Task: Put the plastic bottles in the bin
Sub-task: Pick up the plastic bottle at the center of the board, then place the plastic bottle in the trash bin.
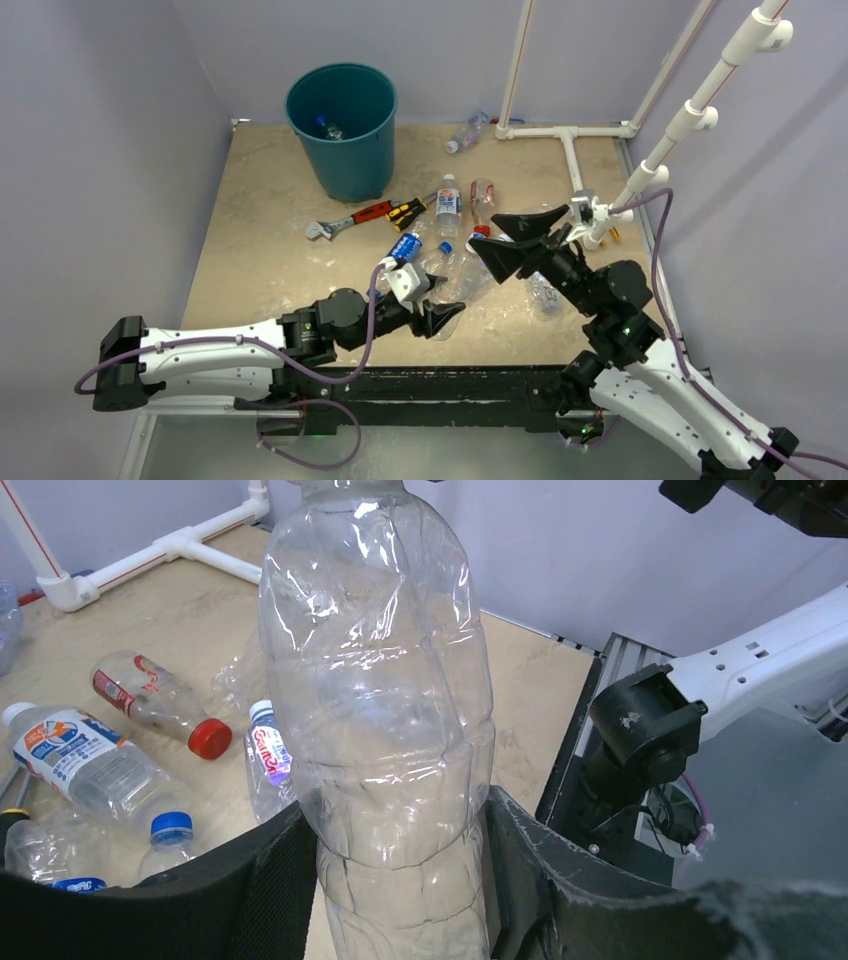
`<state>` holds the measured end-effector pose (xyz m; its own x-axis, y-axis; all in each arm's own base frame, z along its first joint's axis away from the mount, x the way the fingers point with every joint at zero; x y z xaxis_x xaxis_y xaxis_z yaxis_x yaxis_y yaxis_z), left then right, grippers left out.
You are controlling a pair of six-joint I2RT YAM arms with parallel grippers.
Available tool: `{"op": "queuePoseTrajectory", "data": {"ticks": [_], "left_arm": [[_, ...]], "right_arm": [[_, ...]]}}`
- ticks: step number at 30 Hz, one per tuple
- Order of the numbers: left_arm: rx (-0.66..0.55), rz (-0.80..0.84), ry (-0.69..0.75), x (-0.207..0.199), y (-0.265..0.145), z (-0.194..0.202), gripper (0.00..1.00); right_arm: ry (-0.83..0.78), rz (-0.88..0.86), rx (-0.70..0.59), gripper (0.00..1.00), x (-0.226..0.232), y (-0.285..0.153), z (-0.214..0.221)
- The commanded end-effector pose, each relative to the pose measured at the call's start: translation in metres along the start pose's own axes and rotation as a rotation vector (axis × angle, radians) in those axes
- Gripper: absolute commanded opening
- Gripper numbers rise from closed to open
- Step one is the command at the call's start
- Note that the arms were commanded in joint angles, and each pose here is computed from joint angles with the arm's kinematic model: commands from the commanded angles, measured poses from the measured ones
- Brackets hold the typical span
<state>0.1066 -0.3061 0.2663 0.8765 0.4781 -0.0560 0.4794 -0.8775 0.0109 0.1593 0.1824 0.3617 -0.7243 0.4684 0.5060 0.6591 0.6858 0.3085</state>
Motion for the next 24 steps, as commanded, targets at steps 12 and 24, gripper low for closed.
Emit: {"op": "queuePoseTrajectory", "data": {"ticks": [12, 24], "left_arm": [[-0.204, 0.020, -0.162, 0.000, -0.022, -0.022, 0.36], [-0.295, 0.057, -0.195, -0.003, -0.028, -0.033, 0.35]], "right_arm": [[0.007, -0.127, 0.131, 0.86, 0.026, 0.030, -0.001], [0.002, -0.341, 0.156, 0.99, 0.052, 0.015, 0.004]]}}
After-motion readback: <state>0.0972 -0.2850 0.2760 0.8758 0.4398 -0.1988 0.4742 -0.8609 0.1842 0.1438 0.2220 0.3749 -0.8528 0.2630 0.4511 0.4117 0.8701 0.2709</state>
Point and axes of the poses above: each gripper's point midway between its finger pads, its own y axis out along the fingers, its own x axis along the line the jaws close on, z = x × y, the point moved 4 cm from there along -y, back along the fingers, and after that the axes turned 3 degrees about y, right-handed, at the moved point
